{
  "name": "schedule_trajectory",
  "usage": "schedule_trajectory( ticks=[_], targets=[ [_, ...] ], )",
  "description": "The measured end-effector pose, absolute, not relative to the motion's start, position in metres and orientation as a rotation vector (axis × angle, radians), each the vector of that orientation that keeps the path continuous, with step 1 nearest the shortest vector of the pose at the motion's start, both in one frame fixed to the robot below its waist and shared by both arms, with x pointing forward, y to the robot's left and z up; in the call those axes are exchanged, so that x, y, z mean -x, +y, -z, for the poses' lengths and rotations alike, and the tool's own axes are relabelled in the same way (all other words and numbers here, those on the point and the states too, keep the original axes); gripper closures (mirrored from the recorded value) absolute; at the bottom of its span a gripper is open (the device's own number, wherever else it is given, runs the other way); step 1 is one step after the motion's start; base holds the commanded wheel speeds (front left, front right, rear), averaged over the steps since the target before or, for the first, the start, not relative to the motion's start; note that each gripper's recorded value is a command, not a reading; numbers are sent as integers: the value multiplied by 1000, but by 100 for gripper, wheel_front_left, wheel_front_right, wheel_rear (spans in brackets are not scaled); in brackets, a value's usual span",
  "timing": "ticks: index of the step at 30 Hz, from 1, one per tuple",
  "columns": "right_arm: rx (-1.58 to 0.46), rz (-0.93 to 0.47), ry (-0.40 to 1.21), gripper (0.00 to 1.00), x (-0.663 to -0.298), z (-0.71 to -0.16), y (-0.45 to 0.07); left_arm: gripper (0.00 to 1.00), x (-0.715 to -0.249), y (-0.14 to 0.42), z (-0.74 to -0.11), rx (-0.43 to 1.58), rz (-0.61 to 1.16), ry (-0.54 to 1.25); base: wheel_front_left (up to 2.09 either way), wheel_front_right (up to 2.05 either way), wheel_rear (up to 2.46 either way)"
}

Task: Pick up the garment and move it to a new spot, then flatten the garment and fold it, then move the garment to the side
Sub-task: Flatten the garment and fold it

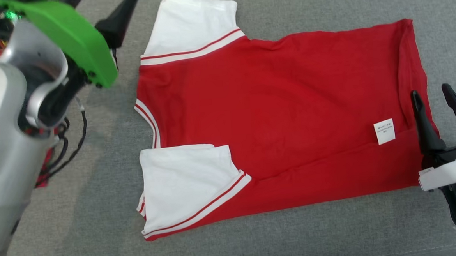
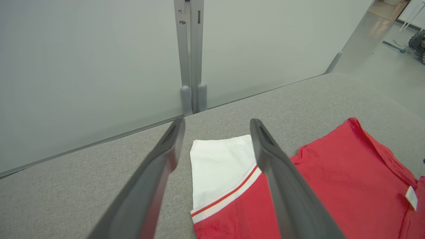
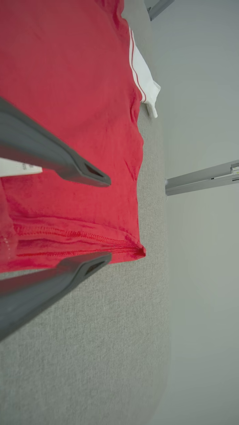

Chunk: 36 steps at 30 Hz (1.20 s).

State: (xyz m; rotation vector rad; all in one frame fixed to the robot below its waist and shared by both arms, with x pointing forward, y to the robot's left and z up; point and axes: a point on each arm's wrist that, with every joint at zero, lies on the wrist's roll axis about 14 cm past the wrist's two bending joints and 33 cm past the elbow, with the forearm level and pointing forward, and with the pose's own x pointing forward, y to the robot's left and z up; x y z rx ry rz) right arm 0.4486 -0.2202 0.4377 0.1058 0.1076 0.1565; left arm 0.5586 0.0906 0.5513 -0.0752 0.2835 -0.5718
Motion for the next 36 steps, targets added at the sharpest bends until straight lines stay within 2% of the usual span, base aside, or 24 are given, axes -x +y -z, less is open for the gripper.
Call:
schedule_trajectory(
  ticks=[7, 14, 24, 31, 32, 33, 34, 35, 36],
  targets=[
    [-121, -111, 128, 0, -454, -423, -227, 0, -604, 68, -499, -24, 600, 499, 0, 0, 0],
    [-124, -42, 166, 0, -446, -409, -244, 0, -632, 78, -435, -137, 544, 663, 0, 0, 0],
    [-109, 31, 207, 0, -434, -397, -264, 0, -643, 72, -375, -137, 541, 792, 0, 0, 0],
    [-103, 54, 222, 0, -430, -392, -271, 0, -650, 69, -363, -147, 545, 794, 0, 0, 0],
    [-103, 55, 222, 0, -430, -392, -271, 3, -651, 69, -363, -149, 545, 794, 0, 0, 0],
    [-103, 56, 222, 0, -430, -392, -271, 33, -652, 68, -362, -151, 545, 793, 0, 0, 0],
    [-102, 57, 222, 0, -430, -392, -271, 52, -652, 68, -361, -155, 546, 792, 0, 0, 0],
    [-102, 58, 223, 0, -430, -392, -272, 56, -652, 67, -360, -157, 548, 794, 0, 0, 0],
    [-100, 59, 224, 0, -430, -392, -272, 71, -652, 66, -360, -160, 549, 794, 0, 0, 0]
  ],
)
